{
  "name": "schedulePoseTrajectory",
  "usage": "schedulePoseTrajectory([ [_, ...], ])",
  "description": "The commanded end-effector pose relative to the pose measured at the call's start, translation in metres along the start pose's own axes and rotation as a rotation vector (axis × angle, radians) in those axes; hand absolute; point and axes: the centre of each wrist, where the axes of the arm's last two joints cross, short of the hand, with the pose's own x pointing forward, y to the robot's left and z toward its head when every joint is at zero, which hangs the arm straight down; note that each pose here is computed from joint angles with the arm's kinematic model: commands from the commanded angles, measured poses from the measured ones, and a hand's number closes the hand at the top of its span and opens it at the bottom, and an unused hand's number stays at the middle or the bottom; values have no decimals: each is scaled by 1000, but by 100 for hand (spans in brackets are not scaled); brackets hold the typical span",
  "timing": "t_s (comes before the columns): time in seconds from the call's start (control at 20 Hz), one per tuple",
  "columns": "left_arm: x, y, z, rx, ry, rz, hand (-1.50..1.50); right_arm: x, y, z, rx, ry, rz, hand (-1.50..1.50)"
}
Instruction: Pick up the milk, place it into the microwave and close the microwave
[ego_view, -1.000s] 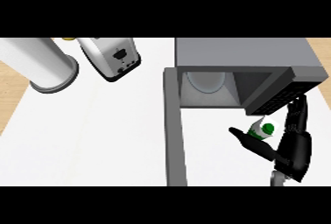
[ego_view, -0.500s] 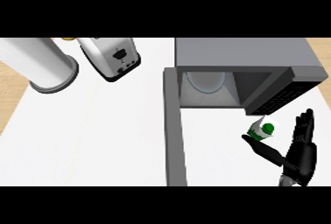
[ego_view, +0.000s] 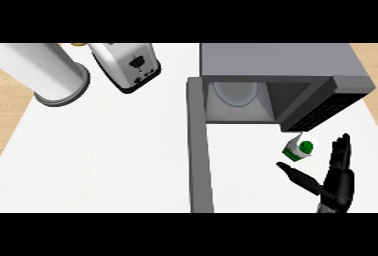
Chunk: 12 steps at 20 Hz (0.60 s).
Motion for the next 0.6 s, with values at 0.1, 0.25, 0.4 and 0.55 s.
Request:
schedulePoseTrajectory([
  [0.1, 20, 6, 12, -23, 5, 5, -150, -35, -6, -4, -2, -5, 7, -150],
  [0.25, -13, 16, -2, 5, -15, 4, -150, -36, -13, -4, -27, 5, 15, -150],
  [0.4, -1, 13, 10, 2, -9, -11, -150, -57, -9, 8, -18, 25, 45, -150],
  [0.55, 5, -2, 13, -9, 7, 6, -150, -61, 1, -7, -18, -11, 53, -150],
])
